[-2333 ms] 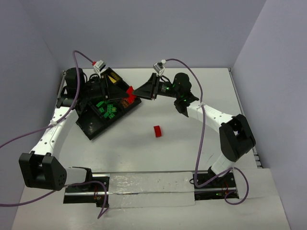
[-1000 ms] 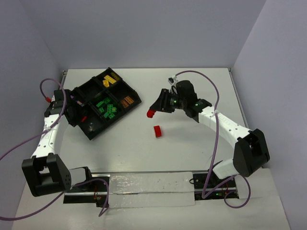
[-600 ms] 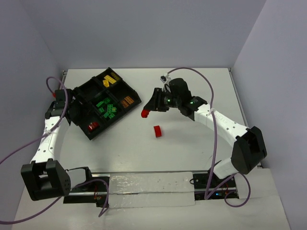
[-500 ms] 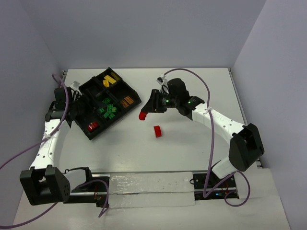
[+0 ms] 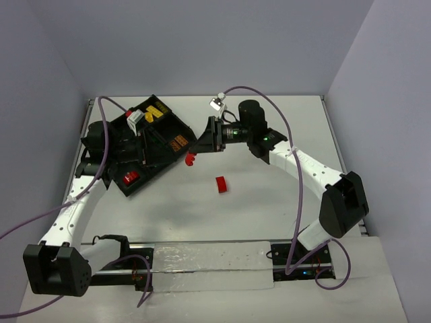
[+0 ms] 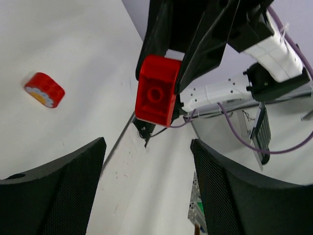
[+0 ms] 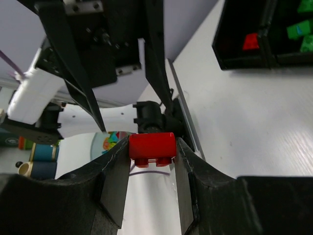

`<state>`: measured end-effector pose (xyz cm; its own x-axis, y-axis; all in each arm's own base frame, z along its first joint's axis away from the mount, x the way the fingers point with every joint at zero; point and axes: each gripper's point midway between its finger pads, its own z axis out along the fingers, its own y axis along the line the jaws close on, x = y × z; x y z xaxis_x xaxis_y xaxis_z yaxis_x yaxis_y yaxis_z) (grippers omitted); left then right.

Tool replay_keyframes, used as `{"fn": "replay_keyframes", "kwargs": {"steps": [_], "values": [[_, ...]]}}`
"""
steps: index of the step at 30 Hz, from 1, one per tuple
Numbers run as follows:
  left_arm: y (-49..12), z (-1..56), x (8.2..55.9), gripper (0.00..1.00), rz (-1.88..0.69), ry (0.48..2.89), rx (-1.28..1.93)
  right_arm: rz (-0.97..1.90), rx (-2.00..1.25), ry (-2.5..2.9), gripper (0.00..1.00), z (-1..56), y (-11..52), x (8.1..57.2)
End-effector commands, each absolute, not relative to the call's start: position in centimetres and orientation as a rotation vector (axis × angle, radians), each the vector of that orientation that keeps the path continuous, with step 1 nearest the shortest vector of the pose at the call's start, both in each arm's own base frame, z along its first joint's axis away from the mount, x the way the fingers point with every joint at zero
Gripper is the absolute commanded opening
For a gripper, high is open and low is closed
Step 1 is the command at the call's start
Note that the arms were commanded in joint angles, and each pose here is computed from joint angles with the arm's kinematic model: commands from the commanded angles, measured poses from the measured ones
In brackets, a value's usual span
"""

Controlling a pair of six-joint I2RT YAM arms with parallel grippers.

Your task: Sort the legos into containers by color

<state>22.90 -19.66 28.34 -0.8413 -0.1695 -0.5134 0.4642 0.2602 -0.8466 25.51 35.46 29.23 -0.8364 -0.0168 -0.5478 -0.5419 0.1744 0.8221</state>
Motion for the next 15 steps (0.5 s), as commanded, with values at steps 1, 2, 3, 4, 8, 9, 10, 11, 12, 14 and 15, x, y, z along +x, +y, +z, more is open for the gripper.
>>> {"fn": "replay_keyframes", "kwargs": {"steps": [1,2,3,4,8,9,10,11,12,14,15], "values": [[-20.8,30.6,21.5,0.79,-1.666,1.928,0.48,1.77,-0.592,1.915,0.0,33.1,36.7,25.5],[-20.9,30.7,21.3,0.78,-1.684,1.921,0.482,1.777,-0.589,1.905,0.0,33.3,36.8,25.6],[-21.0,31.0,21.1,0.78,-1.704,1.915,0.479,1.789,-0.585,1.892,0.0,33.6,36.8,25.6],[-21.0,31.0,21.1,0.78,-1.707,1.909,0.482,1.799,-0.583,1.887,0.0,33.7,36.9,25.6],[-21.3,30.8,21.6,0.78,-1.712,1.919,0.474,1.824,-0.606,1.878,0.0,34.0,37.4,25.2],[-21.4,30.8,21.9,0.77,-1.71,1.918,0.471,1.82,-0.619,1.881,0.0,34.0,37.6,25.0],[-21.5,30.8,22.1,0.76,-1.709,1.914,0.471,1.814,-0.631,1.887,0.0,33.9,37.8,24.9],[-21.6,30.9,22.3,0.76,-1.71,1.912,0.465,1.81,-0.64,1.896,0.0,33.7,38.1,24.8],[-21.7,30.9,22.5,0.75,-1.71,1.911,0.458,1.808,-0.649,1.903,0.0,33.6,38.3,24.6],[-21.9,30.9,22.8,0.72,-1.711,1.912,0.447,1.826,-0.669,1.892,0.0,33.7,38.7,24.2],[-22.0,31.0,22.8,0.71,-1.716,1.911,0.444,1.829,-0.673,1.893,0.0,33.7,38.8,24.1]]}}
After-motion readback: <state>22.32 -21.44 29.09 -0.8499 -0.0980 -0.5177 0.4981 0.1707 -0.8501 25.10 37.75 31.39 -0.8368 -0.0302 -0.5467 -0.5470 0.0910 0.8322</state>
